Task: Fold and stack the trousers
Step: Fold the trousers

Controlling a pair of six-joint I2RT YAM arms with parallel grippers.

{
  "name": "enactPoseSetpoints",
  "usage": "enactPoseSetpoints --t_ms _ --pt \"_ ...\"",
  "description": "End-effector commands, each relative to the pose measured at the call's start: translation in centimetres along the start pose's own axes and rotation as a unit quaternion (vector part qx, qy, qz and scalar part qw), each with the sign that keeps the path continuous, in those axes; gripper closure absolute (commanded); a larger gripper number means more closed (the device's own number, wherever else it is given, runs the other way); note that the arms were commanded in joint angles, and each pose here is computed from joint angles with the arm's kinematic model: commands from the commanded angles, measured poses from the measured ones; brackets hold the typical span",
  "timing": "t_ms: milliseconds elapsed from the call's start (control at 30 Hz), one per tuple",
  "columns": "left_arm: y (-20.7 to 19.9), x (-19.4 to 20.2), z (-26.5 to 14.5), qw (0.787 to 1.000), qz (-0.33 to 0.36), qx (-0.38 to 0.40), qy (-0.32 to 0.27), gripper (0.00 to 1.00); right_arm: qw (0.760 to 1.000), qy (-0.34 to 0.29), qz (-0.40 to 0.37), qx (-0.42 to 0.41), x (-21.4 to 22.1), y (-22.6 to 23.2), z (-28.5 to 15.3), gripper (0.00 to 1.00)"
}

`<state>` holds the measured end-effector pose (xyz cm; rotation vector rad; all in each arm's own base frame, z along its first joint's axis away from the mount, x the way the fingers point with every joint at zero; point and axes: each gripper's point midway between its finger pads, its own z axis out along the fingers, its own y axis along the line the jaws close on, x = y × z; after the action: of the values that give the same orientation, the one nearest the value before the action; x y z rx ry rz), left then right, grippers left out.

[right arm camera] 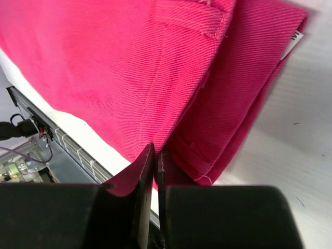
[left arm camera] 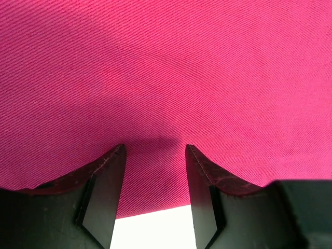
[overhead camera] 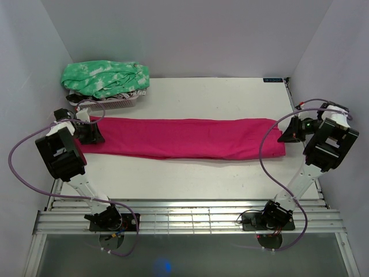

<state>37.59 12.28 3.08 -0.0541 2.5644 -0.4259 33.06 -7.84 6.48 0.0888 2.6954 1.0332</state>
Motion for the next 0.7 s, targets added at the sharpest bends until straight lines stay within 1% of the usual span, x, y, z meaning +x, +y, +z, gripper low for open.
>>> enactPoseSetpoints --t_ms 0,100,167,233,300,367,433,500,667 --pt "-0.3 0.0 -0.2 1.000 -0.005 -0.002 -0.004 0.40 0.999 -0.041 -0.005 -0.025 -2.3 1.8 -3.5 0.92" --pt "0.3 0.4 0.1 1.000 -0.015 -0.017 0.003 0.41 0.998 -0.058 -0.016 -0.017 -2.4 2.7 -5.2 0.92" --pt "0.5 0.6 0.2 0.999 -0.021 -0.023 0.008 0.42 0.998 -0.053 -0.017 -0.011 -1.7 2.8 -5.3 0.92" --pt "0.7 0.8 0.3 0.999 -0.023 -0.028 0.011 0.42 0.998 -0.054 -0.035 -0.003 -1.2 2.9 -5.7 0.92" --pt "0.9 0.8 0.2 0.999 -0.024 -0.032 0.014 0.42 0.998 -0.041 -0.036 0.006 0.1 2.4 -5.6 0.92" --pt "1.1 0.7 0.1 0.999 -0.023 -0.036 0.014 0.42 0.999 -0.021 -0.040 0.017 1.7 1.2 -5.3 0.92" --pt "1.2 0.9 0.0 0.999 -0.020 -0.041 0.017 0.42 0.999 -0.017 -0.043 0.026 2.9 -0.1 -5.7 0.92" --pt "1.4 1.2 0.1 0.999 -0.021 -0.044 0.022 0.42 0.999 -0.014 -0.028 0.041 4.1 -2.0 -5.9 0.92" --pt "1.5 2.0 0.6 0.998 -0.028 -0.045 0.034 0.42 0.997 0.008 -0.005 0.081 6.3 -5.7 -4.0 0.92"
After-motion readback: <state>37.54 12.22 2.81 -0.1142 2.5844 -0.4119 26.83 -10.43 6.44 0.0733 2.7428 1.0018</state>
